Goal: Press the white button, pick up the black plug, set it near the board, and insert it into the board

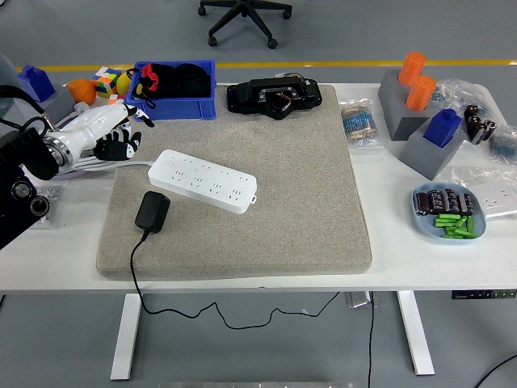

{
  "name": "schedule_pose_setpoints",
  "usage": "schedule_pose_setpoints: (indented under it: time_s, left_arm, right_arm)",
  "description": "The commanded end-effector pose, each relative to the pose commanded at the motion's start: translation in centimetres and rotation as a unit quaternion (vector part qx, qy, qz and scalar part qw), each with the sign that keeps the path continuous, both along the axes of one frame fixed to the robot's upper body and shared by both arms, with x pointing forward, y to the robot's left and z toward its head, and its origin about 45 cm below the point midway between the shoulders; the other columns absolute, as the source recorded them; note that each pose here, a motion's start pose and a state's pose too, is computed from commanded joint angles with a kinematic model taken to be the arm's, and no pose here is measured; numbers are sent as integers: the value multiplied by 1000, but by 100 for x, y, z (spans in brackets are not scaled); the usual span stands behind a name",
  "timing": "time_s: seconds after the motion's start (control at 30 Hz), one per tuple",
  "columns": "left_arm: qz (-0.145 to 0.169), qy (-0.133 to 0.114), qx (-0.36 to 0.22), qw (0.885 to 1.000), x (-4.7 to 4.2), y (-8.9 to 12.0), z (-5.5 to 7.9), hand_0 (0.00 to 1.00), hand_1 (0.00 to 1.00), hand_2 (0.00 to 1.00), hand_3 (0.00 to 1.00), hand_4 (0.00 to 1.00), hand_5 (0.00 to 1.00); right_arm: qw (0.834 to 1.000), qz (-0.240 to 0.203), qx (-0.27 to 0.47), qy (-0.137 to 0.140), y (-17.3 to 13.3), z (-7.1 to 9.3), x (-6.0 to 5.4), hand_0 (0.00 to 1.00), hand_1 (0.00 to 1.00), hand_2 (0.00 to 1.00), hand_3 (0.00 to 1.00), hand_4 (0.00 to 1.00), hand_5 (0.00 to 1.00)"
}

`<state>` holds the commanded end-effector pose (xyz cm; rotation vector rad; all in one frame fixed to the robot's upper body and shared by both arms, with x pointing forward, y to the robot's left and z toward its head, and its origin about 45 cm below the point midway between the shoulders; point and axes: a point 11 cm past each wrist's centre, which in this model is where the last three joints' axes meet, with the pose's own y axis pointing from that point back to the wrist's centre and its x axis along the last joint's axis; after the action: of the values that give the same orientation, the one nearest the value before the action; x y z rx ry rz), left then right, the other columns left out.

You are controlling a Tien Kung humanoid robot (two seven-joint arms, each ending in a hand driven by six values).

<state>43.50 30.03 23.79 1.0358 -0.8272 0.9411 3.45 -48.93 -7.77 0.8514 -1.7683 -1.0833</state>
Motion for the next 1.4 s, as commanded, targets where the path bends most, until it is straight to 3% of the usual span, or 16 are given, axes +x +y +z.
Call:
schedule_pose_setpoints:
  time_s: [0.43,0.63,0.93,1.4]
  left_arm:
    - [-6,35,60,998,162,-94,-255,65,2,83,732,2,2]
    - [6,58,102,993,225,-39,-389,65,2,83,731,2,2]
    - [7,79,119,990,198,-35,-535,73,2,87,731,2,2]
    - [-3,88,127,988,182,-130,-628,75,2,87,732,2,2]
  right_arm:
    - [1000,1,0,5,-3,-4,-28,740,688,681,629,675,392]
    - [1000,6,-1,1,-10,7,23,740,688,683,628,676,395]
    - [1000,9,-4,4,-36,17,13,740,688,682,628,676,393]
    - [1000,12,-5,5,-39,20,25,740,688,682,628,676,393]
